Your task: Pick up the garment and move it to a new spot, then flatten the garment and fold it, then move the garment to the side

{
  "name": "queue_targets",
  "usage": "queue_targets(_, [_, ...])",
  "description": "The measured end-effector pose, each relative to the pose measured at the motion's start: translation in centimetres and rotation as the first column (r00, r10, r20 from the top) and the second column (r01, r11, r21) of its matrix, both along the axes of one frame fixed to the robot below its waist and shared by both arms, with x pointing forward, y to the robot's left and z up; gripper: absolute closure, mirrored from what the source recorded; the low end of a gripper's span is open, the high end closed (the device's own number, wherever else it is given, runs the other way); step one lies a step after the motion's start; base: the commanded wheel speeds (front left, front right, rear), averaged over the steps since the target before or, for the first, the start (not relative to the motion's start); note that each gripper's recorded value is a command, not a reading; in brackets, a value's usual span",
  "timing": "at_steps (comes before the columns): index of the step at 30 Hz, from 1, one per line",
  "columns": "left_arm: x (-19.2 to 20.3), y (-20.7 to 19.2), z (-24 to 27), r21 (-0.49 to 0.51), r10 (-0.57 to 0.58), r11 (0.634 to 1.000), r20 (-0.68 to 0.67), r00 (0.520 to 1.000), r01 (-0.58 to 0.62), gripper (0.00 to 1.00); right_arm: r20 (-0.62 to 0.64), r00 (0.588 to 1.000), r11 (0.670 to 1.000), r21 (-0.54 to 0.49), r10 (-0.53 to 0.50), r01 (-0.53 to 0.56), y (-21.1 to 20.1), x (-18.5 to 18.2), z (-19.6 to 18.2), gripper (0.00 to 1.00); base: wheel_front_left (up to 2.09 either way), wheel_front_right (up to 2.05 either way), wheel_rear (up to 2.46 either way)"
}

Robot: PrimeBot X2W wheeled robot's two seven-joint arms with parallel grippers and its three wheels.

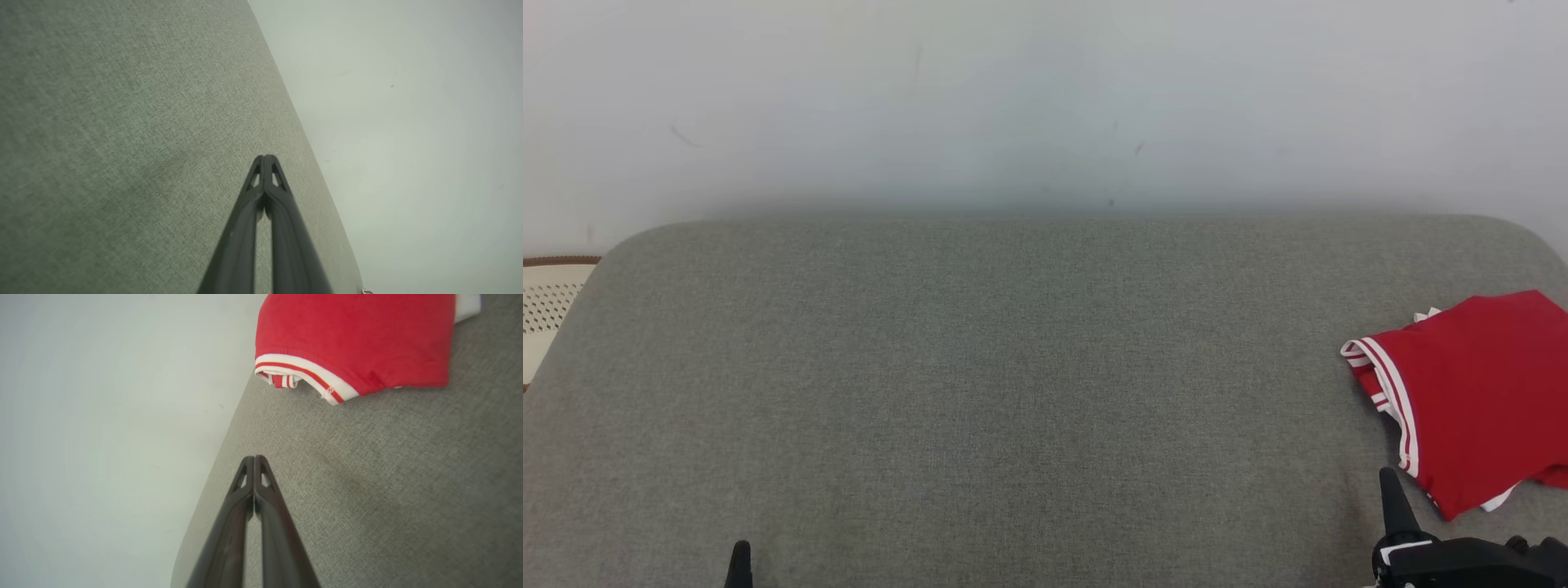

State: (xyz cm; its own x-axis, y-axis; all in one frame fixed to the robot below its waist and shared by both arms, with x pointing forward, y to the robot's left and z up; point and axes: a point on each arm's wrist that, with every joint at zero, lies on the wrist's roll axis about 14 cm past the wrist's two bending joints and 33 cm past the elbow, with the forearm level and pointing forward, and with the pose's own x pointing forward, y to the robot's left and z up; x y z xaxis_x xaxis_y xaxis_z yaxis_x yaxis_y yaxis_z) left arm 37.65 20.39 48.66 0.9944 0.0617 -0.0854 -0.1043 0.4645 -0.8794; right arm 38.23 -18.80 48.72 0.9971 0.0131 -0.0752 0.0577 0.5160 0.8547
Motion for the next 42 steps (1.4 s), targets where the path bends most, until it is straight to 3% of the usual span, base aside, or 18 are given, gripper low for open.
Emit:
queue_targets(18, [0.5, -0.1, 0.5, -0.174, -0.005, 0.985, 0.025, 1.0, 0.009, 1.0, 0.006, 1.0, 0.981, 0.192, -0.018, 0.016, -0.4, 0.3, 0.4, 1.0, 0.0, 0.0, 0.0])
queue_targets(42, [1.1, -0.3, 1.3, -0.36, -0.01, 0.932, 0.065, 0.998, 0.033, 1.0, 0.034, 0.999, 0.916, 0.4, -0.034, 0.018, -0.9, 0.9, 1.4, 1.0, 0.0, 0.0, 0.0])
